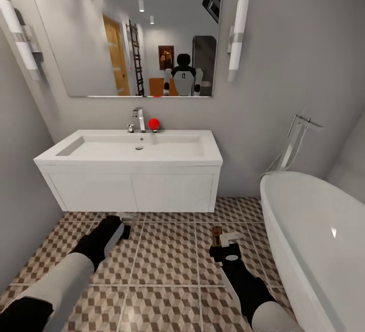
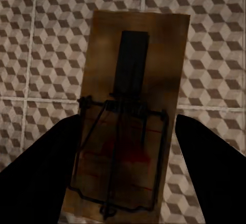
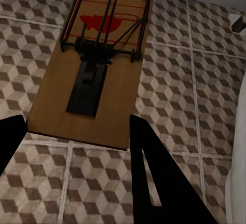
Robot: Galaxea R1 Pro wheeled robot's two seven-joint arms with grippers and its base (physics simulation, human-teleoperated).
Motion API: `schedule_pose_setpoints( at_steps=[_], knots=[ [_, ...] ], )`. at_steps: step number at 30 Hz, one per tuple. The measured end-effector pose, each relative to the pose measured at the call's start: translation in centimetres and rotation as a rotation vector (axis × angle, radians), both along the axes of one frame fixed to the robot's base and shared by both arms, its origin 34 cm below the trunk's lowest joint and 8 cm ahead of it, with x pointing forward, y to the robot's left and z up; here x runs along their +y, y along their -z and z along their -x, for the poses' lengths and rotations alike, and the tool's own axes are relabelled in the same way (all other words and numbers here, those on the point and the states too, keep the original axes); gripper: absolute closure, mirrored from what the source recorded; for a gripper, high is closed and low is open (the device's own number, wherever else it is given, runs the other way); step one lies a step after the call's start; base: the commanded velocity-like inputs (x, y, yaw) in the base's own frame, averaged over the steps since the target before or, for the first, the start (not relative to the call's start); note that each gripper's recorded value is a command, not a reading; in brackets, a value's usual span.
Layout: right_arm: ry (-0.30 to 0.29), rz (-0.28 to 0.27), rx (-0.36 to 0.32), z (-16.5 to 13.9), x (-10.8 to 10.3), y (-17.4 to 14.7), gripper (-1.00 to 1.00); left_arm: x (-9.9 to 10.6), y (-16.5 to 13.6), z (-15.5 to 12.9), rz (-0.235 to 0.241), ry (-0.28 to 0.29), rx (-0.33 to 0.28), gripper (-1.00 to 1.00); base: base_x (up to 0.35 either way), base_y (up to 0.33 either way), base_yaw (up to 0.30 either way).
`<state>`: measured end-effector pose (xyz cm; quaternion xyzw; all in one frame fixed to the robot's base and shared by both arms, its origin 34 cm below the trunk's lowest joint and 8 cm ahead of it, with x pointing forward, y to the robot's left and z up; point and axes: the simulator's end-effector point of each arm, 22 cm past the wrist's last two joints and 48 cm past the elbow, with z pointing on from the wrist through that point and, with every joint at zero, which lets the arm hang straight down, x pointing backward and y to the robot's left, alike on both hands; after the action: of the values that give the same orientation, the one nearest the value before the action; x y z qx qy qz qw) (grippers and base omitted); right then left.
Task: Take the four mousetraps from the cabinet in the bathroom and place them on the bathroom floor. Make sure all four end up on the same floor surface, and ensure that at least two of them are either under or directly next to the same bathroom sink.
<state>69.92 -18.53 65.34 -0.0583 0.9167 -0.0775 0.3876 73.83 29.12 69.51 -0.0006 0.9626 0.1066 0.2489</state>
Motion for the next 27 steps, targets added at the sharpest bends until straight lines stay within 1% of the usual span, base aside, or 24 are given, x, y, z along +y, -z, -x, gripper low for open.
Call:
schedule_pose_setpoints(
  at_steps=[3,5,7,8,9,11,13,15,17,21,27],
  knots=[
    [0.000,0.001,0.003,0.0,0.0,0.0,1.00,-0.3,-2.3,-1.5,0.003,0.006,-0.007,1.00,0.000,0.000,0.000],
    [0.000,0.000,0.005,0.0,0.0,0.1,1.00,-0.5,-2.5,-1.6,0.005,0.008,-0.002,1.00,0.000,0.000,0.000],
    [-0.001,-0.001,0.006,0.1,0.1,0.1,1.00,-1.1,-1.8,-1.6,0.012,0.011,-0.004,1.00,0.000,0.000,0.000],
    [0.000,-0.001,0.007,0.1,0.1,0.1,1.00,-1.8,-1.5,-1.8,0.021,0.013,-0.026,1.00,0.000,0.000,0.000],
    [0.000,-0.001,0.007,0.1,0.1,0.1,1.00,-2.1,-1.3,-2.0,0.024,0.014,-0.042,1.00,0.000,0.000,0.000],
    [0.000,0.000,0.009,0.1,0.1,0.1,1.00,-2.4,-0.2,-2.2,0.029,0.010,-0.092,1.00,0.000,0.000,0.000],
    [0.001,0.002,0.019,0.2,0.1,0.2,1.00,-2.0,1.9,-1.1,0.026,-0.002,-0.090,1.00,0.000,0.000,0.000],
    [0.001,0.003,0.023,0.2,0.0,0.2,1.00,-1.7,2.6,-0.6,0.021,-0.006,-0.084,1.00,0.000,0.000,0.000],
    [0.001,0.003,0.024,0.2,0.1,0.2,1.00,-1.3,2.8,-0.6,0.017,-0.009,-0.100,1.00,0.000,0.000,0.000],
    [0.001,0.003,0.020,0.1,0.1,-0.1,1.00,-0.7,2.6,-1.4,0.016,-0.021,-0.177,1.00,0.000,0.000,0.000],
    [0.003,0.001,0.008,-0.5,0.1,-1.0,1.00,-0.1,4.1,-0.2,0.010,-0.030,-0.176,1.00,0.000,0.000,0.000]
  ],
)
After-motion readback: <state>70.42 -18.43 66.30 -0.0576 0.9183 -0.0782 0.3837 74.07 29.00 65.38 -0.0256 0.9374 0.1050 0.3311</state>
